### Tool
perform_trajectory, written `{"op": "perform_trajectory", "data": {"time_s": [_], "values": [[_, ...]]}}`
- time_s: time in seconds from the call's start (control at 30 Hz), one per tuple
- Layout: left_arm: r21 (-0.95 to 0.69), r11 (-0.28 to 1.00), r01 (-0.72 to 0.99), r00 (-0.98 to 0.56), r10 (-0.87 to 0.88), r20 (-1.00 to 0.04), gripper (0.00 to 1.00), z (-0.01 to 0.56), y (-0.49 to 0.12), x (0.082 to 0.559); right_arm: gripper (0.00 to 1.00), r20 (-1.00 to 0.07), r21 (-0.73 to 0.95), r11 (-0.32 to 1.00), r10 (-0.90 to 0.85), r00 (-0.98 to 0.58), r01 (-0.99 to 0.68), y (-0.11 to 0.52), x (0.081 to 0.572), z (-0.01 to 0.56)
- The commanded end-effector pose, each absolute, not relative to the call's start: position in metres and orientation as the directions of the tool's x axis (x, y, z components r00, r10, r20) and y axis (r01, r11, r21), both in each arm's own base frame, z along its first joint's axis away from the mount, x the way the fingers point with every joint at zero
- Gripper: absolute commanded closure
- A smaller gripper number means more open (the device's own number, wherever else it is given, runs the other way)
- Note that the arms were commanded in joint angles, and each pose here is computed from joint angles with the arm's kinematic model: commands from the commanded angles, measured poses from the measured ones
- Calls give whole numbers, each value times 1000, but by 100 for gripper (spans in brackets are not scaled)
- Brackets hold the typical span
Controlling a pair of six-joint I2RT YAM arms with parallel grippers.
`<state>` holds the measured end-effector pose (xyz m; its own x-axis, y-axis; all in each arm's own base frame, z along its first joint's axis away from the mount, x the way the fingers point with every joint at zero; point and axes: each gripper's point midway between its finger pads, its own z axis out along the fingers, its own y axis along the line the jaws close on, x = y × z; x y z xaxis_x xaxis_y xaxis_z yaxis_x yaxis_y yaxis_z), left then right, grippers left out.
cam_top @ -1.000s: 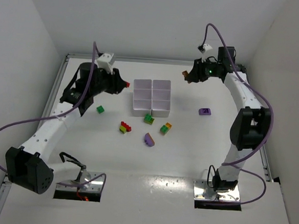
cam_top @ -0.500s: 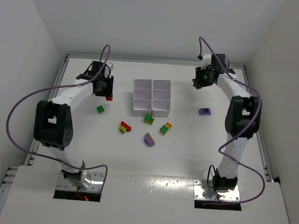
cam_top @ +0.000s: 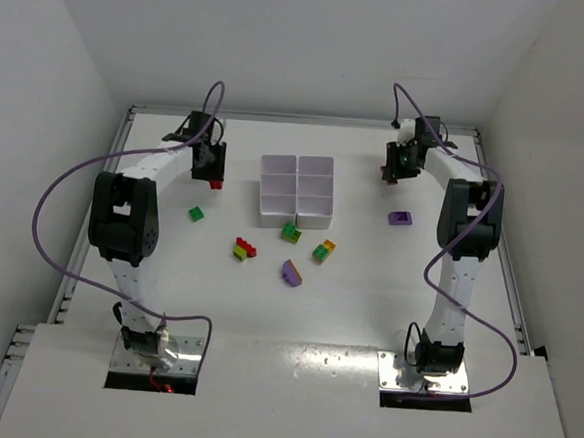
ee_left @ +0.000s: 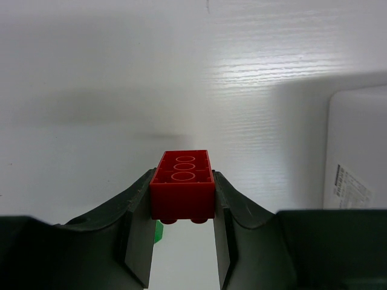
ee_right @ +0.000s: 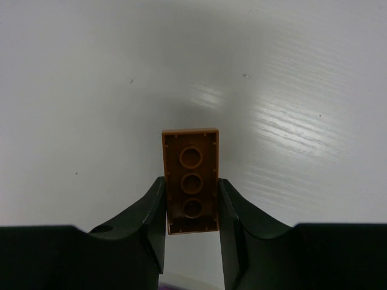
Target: Sort the legos into containers by color
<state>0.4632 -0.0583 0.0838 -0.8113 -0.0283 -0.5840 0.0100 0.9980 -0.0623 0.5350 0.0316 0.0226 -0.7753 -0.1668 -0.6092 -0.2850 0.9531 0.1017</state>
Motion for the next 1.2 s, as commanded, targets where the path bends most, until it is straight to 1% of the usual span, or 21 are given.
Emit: {"op": "perform_trajectory", "data": {"time_s": [0.0,0.03,0.13,0.17,0.27,0.37,0.43,0.5,0.57,0.6,0.63,0.67,0.7,0.83,0.9,0.93,0.97,1.03,1.07,1.13,1.17], "values": [[-42,999,-12,-805,-34,-592,74,83,-47,475,100,-652,85,960,-149,-743,-268,23,555,36],[-36,999,-17,-798,-35,-602,74,87,-46,478,100,-652,85,960,-149,-743,-268,23,555,36],[-25,999,-23,-814,-33,-579,67,76,-44,478,100,-642,89,960,-149,-752,-266,23,554,31],[-24,999,-23,-815,-33,-578,63,74,-44,481,97,-636,99,958,-149,-757,-271,25,553,27],[-19,999,-37,-826,-41,-561,60,64,-43,480,95,-630,96,956,-157,-760,-277,24,551,26],[-10,999,-42,-832,-41,-554,56,59,-42,480,87,-623,99,956,-157,-766,-276,24,549,23],[-15,998,-60,-836,-58,-546,53,58,-37,478,79,-614,102,956,-157,-774,-275,25,545,18],[-15,998,-60,-836,-58,-546,51,58,-37,478,77,-614,102,956,-157,-774,-275,25,545,18],[-13,998,-60,-841,-58,-538,41,54,-37,477,75,-605,105,958,-150,-782,-265,20,542,14],[-13,998,-60,-841,-58,-538,39,54,-37,477,75,-605,105,958,-150,-782,-265,20,542,14],[-13,998,-60,-841,-58,-538,37,54,-37,477,70,-598,108,958,-149,-787,-264,20,539,11],[-22,998,-55,-837,-59,-545,28,58,-39,478,64,-605,105,958,-150,-782,-265,20,540,16],[-22,998,-55,-837,-59,-545,28,58,-39,478,54,-606,114,956,-149,-782,-271,22,538,17],[-95,995,-22,-818,-73,-571,27,78,-52,471,43,-637,154,941,-138,-758,-301,32,535,39],[-149,989,19,-801,-74,-594,27,92,-62,467,42,-653,177,932,-128,-746,-315,38,532,50],[-169,985,41,-768,-77,-636,27,115,-66,465,40,-667,194,922,-127,-734,-336,43,530,56],[-191,979,65,-753,-78,-654,27,118,-71,459,40,-691,205,916,-114,-714,-344,47,528,75],[-257,955,145,-714,-79,-696,27,141,-86,447,39,-722,235,894,-101,-684,-381,57,523,94],[-247,945,215,-676,-38,-736,27,159,-90,433,39,-730,245,885,-100,-676,-396,60,518,102],[-260,910,323,-648,13,-762,26,173,-106,411,39,-776,253,857,-98,-623,-449,70,506,132],[-247,887,390,-647,73,-759,26,163,-114,393,39,-786,249,848,-106,-610,-468,72,500,139]]}}
